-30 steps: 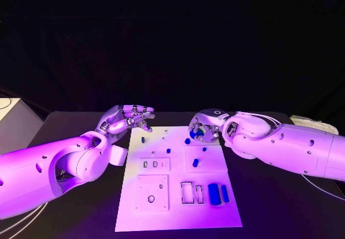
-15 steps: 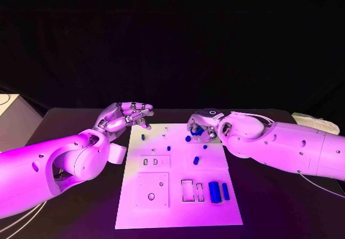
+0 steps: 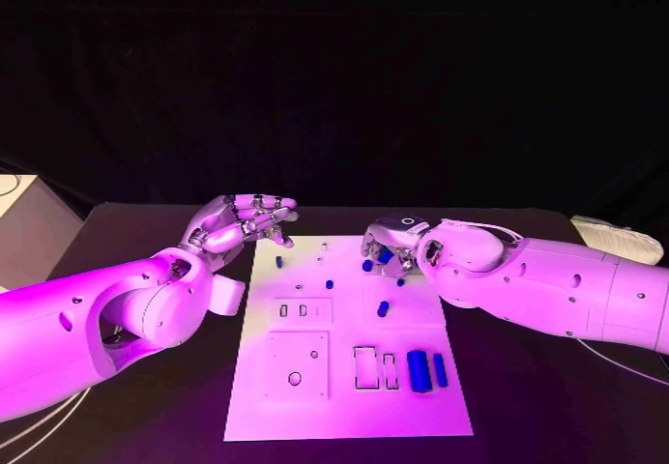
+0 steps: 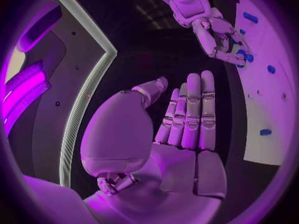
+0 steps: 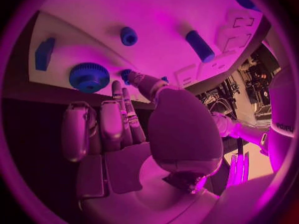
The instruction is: Assemble the parts on the task board
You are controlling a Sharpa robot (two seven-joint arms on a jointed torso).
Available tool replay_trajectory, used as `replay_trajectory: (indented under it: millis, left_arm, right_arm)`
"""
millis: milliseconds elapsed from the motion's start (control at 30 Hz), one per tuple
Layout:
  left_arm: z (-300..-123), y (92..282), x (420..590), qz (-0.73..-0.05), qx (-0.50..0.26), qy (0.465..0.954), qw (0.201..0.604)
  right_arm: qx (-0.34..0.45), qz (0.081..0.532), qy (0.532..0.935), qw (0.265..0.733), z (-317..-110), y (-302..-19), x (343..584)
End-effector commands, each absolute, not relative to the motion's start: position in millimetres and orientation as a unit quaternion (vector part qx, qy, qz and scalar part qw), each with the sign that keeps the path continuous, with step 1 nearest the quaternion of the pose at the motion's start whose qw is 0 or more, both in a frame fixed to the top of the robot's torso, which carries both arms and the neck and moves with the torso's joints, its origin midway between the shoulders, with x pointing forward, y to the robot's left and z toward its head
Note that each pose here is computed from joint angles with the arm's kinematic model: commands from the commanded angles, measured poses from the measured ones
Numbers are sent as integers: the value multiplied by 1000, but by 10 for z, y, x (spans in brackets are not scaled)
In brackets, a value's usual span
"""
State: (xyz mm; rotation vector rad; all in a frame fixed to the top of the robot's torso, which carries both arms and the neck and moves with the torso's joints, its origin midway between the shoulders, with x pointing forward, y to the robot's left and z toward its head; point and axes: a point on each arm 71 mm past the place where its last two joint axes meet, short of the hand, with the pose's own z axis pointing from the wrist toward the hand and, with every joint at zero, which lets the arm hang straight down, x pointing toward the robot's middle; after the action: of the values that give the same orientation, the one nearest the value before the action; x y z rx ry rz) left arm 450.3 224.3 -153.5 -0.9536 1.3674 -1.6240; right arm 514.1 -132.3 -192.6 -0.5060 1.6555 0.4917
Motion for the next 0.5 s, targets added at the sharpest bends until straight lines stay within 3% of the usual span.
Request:
replay_trajectory:
  millis: [33, 500]
  left_arm:
    - [-1503, 2227, 4495, -650, -372, 534, 392]
    - [-1487, 2240, 4503, -649, -373, 534, 392]
  right_arm:
    - [-229, 204, 725, 617, -1949, -1316, 5146]
    - [-227, 211, 719, 622, -1941, -1268, 5131]
